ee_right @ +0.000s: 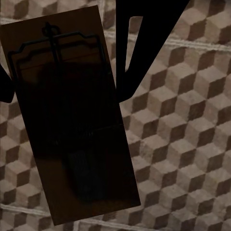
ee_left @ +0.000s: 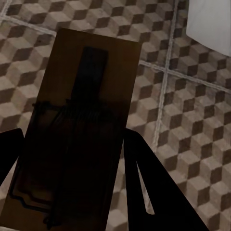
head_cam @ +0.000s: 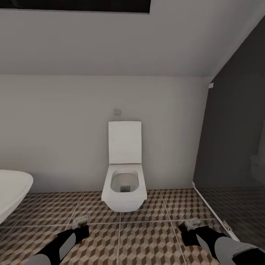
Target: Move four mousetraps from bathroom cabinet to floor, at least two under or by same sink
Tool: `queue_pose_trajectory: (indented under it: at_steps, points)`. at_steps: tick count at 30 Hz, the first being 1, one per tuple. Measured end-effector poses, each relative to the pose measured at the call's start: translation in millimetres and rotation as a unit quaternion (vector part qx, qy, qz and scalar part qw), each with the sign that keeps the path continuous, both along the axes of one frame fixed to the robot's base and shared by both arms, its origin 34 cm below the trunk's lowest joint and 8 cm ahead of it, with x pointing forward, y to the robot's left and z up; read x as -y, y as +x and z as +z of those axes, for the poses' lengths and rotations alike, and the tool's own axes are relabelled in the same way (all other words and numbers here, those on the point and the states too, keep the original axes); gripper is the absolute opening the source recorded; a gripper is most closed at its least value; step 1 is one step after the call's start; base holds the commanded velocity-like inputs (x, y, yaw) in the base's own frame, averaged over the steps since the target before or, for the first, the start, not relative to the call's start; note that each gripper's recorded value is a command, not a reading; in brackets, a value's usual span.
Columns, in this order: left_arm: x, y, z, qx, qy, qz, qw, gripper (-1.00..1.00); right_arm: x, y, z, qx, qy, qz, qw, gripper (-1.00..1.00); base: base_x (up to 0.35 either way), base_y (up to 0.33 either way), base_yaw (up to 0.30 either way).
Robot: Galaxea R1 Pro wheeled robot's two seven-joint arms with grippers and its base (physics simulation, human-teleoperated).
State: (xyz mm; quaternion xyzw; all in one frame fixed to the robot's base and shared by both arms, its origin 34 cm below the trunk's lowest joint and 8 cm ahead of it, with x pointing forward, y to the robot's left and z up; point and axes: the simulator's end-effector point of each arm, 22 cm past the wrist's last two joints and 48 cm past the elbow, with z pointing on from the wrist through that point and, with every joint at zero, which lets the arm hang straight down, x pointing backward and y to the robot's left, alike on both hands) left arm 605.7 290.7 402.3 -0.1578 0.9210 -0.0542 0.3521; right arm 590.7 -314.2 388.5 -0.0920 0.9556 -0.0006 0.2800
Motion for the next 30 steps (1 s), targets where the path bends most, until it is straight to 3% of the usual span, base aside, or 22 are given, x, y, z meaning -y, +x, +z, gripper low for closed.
queue_pose_trajectory:
  at_steps: [19,30]
  points:
    - [0.9,-10.9,-42.3,0.001,-0.001,0.0,1.0,-1.0,-1.0,-11.4,-42.7,0.0,0.001,0.001,1.0,-1.0,0.0,0.0,0.0]
    - [0.7,-11.7,-46.4,0.002,0.0,0.0,1.0,-1.0,-0.5,-12.4,-47.1,0.0,0.001,0.0,1.0,-1.0,0.0,0.0,0.143]
